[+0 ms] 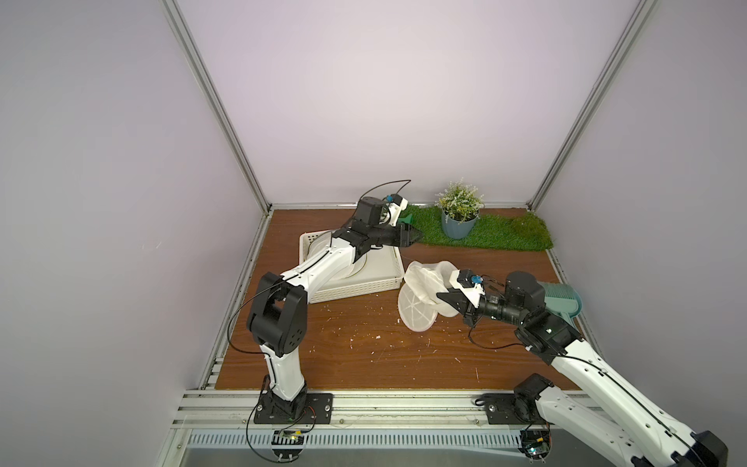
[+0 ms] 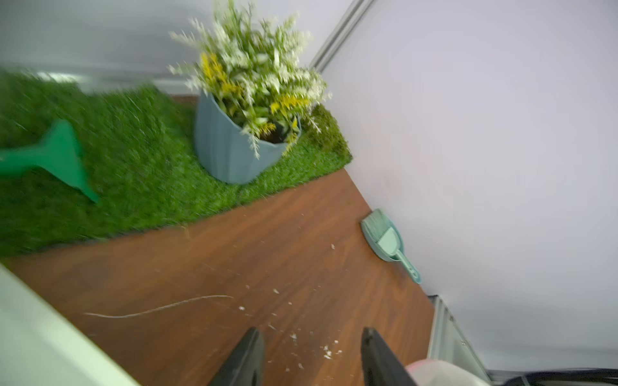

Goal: Turn the laundry bag inside out
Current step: Turn over the laundry bag.

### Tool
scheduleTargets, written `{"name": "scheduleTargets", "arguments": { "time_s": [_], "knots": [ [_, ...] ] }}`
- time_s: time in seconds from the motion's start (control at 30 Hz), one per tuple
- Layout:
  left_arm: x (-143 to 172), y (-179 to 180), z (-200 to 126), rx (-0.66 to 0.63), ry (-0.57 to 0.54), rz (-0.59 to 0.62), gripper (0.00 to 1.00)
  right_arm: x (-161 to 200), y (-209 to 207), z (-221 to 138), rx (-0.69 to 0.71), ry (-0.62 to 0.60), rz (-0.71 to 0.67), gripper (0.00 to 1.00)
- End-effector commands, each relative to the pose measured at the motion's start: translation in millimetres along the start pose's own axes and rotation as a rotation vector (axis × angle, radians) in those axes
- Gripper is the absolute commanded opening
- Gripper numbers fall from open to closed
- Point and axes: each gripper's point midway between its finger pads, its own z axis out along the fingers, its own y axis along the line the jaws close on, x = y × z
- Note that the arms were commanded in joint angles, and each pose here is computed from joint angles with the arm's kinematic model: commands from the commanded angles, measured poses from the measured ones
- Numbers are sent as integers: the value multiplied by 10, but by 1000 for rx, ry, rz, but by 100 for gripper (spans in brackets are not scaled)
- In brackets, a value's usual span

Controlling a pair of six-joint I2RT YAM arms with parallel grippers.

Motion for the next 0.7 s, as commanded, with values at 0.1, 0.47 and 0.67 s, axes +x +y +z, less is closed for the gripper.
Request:
{"name": "scheduleTargets", "arguments": {
  "time_s": [0.1,0.47,0.67],
  "knots": [
    [-871,-509,-954,-45,-408,378,60,-312,-67,-87,25,-124,101,0],
    [228,-1174,-1184,390,-74,957,78,-355,-37,47,-139,-37,17,0],
    [616,-1314,-1034,535,49,1020,80,-328,10,151,-237,37,0,0]
  ]
}}
